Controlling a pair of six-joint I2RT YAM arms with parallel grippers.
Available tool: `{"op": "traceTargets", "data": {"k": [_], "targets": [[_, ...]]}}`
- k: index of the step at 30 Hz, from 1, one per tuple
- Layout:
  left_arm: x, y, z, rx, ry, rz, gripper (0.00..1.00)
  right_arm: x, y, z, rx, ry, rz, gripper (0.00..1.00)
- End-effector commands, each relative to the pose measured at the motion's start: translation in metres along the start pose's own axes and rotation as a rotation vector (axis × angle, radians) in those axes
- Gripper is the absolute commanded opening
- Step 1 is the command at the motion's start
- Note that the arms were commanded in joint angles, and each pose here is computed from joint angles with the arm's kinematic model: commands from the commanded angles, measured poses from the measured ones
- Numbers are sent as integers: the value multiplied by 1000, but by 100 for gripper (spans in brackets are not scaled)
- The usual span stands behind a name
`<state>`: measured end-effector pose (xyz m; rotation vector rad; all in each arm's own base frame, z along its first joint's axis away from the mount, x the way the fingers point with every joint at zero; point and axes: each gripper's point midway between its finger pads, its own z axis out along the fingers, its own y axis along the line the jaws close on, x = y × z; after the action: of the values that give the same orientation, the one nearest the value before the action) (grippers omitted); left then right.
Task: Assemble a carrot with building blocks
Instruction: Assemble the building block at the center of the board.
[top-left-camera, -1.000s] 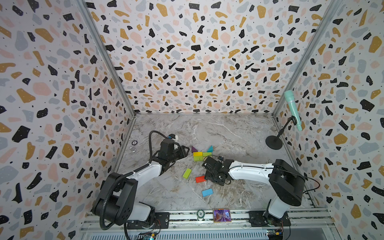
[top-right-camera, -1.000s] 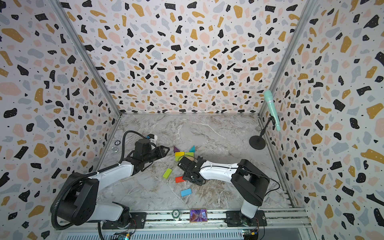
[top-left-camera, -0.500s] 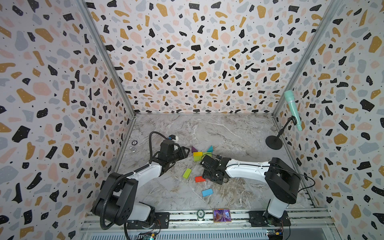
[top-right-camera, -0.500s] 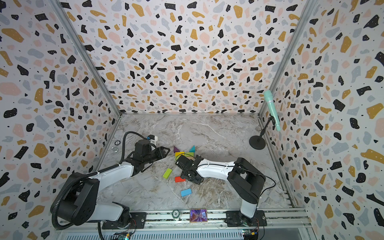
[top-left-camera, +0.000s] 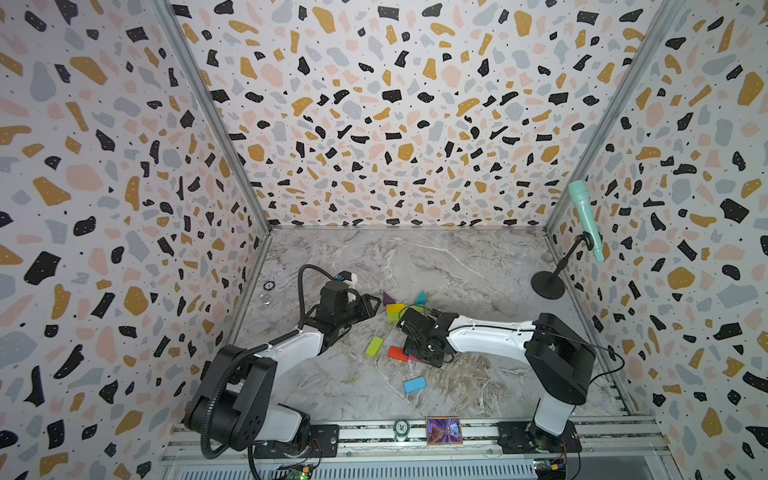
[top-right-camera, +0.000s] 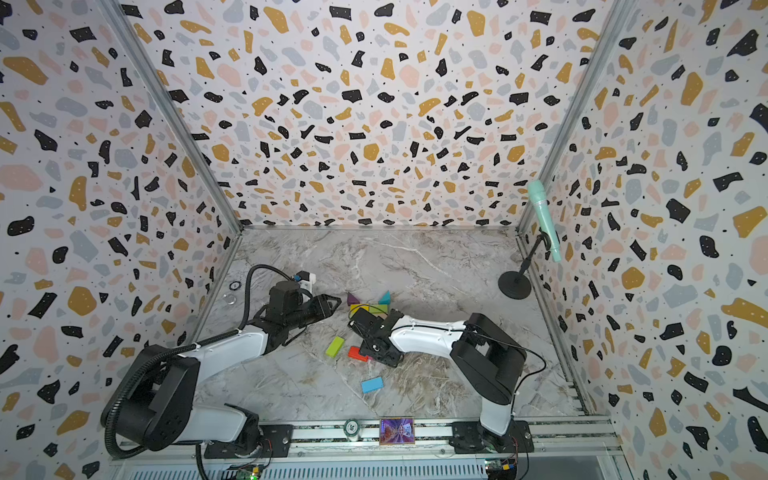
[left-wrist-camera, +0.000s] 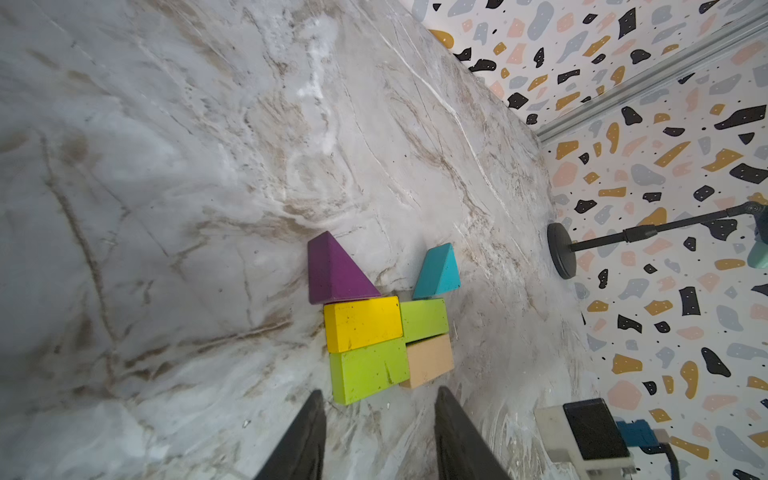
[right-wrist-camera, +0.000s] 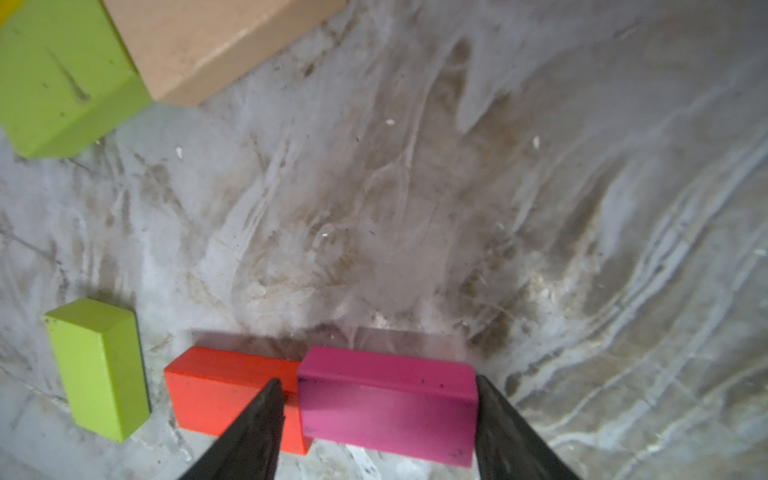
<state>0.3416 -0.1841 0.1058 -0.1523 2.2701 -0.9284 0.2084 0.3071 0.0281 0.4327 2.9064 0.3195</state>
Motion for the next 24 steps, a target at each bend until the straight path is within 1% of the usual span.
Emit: {"op": "traceTargets", "data": {"k": [1, 5, 8, 10, 13, 18, 22, 24], "targets": [[-2, -6, -1, 38, -13, 11, 44, 8, -39, 12, 137, 17, -22, 71], [3, -6, -5, 31, 5, 32, 41, -7, -24, -5, 53, -60, -119, 75], [8, -3, -9, 14, 24, 50, 40, -19, -18, -28, 35, -132, -182, 76], [14, 0, -12, -6, 42, 51, 39, -21, -20, -38, 33, -153, -203, 76], [22, 5, -19, -48, 57, 59, 39, -11, -22, -40, 27, -139, -243, 76], [37, 14, -29, -97, 78, 59, 39, 15, -20, -27, 51, -83, -357, 73], [42, 16, -28, -117, 100, 66, 38, 26, -28, -13, 63, -40, -372, 65], [43, 14, -25, -117, 104, 65, 38, 27, -26, -11, 51, -39, -379, 64]]}}
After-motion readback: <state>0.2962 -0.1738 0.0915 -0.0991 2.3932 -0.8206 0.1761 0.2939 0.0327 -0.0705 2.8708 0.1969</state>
